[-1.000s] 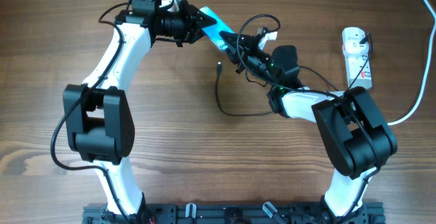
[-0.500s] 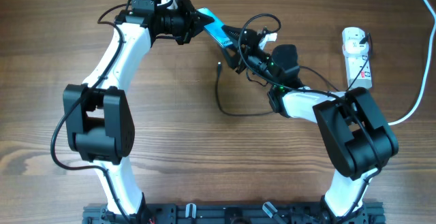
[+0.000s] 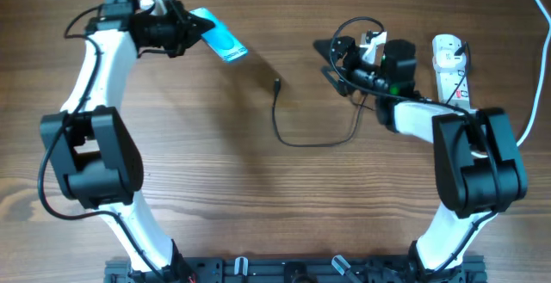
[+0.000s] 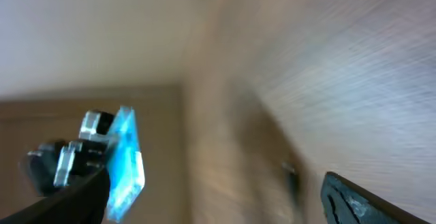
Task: Plug charger to phone and switch on socket
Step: 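Move the right gripper down to the cable's USB-C plug and grasp it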
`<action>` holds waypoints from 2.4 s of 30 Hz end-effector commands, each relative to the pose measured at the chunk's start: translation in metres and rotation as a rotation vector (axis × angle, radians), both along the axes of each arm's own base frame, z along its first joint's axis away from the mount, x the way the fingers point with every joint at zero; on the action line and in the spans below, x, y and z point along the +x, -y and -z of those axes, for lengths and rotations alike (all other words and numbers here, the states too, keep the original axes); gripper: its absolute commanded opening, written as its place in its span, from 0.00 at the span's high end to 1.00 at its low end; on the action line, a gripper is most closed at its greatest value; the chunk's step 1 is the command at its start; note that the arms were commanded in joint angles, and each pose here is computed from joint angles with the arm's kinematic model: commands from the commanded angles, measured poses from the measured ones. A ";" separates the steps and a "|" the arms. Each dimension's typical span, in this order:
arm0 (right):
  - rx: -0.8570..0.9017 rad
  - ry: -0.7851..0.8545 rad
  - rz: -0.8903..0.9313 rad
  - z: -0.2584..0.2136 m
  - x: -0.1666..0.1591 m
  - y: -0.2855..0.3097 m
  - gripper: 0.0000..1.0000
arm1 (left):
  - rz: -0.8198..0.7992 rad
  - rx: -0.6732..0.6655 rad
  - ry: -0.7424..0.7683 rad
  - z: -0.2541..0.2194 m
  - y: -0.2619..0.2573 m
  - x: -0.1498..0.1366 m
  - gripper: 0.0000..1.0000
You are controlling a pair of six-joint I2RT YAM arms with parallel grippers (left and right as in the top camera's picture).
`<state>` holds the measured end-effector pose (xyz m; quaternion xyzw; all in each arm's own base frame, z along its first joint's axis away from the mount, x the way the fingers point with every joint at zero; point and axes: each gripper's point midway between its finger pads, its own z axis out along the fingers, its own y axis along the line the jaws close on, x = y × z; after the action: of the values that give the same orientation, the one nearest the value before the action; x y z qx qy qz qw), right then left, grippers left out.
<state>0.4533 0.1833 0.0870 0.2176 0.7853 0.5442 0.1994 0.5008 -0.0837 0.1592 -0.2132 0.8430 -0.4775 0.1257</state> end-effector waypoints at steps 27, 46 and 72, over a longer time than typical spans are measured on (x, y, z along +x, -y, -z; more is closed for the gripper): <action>-0.798 0.119 -0.355 0.000 -0.017 -0.097 0.00 | 0.133 -0.248 0.179 -0.061 -0.023 -0.017 0.96; -0.841 0.013 -0.274 0.065 -0.013 -0.102 0.44 | 0.162 -0.257 0.173 -0.061 -0.010 -0.020 0.96; -0.836 -0.109 -0.235 0.103 -0.020 -0.099 0.96 | 0.183 -0.259 0.162 -0.060 0.001 -0.022 0.96</action>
<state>0.4399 0.2858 0.0033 0.0476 0.9612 0.2025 0.1814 0.4821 -0.0828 0.2019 -0.1328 0.7836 -0.5970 0.1090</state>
